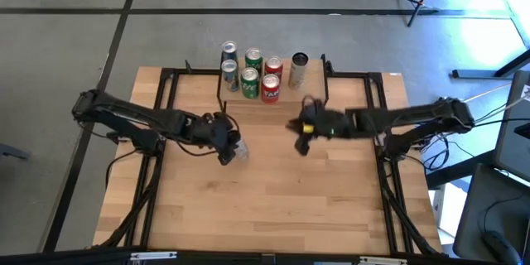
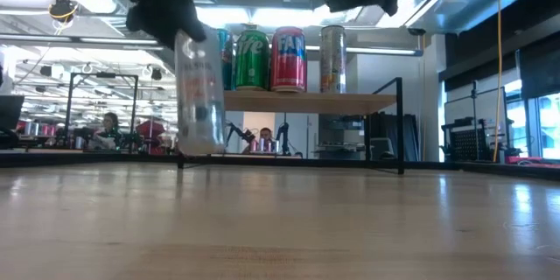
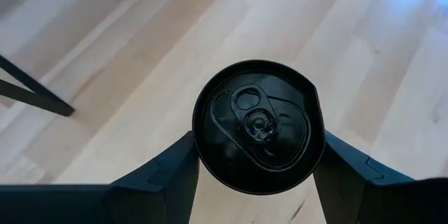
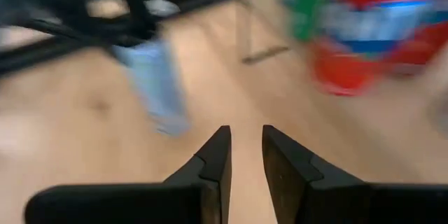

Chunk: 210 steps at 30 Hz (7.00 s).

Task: Place canned beverage on shelf
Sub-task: Put the white soda can on the shelf aligned with the other white soda can, then adjust the orange soda can on the shelf

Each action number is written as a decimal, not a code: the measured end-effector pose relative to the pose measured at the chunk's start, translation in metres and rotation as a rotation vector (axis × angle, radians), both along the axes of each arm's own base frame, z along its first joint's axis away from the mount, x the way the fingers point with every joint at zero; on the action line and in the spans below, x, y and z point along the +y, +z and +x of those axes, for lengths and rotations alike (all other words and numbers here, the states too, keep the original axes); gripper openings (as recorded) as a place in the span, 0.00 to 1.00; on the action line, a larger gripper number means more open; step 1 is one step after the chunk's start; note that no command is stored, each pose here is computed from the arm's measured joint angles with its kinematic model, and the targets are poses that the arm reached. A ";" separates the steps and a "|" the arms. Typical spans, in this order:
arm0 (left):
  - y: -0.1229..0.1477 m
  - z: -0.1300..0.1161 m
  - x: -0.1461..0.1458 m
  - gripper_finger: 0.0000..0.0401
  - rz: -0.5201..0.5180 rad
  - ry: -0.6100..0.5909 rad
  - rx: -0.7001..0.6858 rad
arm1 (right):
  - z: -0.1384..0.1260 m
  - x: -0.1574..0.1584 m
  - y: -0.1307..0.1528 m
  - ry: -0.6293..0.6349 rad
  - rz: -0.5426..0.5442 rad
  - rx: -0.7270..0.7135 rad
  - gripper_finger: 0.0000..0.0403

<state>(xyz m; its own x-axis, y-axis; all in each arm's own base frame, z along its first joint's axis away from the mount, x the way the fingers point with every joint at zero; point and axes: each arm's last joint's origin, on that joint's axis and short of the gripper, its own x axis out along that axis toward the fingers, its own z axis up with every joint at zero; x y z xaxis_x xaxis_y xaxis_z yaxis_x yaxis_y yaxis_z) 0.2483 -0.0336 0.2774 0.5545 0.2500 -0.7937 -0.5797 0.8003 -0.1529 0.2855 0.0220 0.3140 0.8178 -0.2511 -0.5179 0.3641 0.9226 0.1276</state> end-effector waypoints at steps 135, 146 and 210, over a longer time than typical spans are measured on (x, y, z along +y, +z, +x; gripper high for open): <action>-0.034 -0.052 -0.048 0.76 -0.195 -0.385 0.273 | -0.013 -0.138 -0.034 -0.088 -0.161 -0.143 0.53; -0.034 -0.052 -0.048 0.76 -0.196 -0.383 0.273 | -0.015 -0.145 -0.035 -0.117 -0.184 -0.127 0.55; -0.017 -0.023 -0.052 0.76 -0.155 -0.424 -0.073 | 0.055 -0.051 -0.072 -0.059 -0.157 -0.269 0.94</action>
<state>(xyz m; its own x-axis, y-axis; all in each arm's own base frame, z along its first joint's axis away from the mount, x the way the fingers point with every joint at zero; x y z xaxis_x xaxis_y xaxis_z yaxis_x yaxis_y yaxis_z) 0.2250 -0.0856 0.2605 0.6382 -0.1301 -0.7588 -0.1889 0.9290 -0.3182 0.3402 -0.0291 0.2418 0.9020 -0.3615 -0.2360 0.3897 0.9170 0.0846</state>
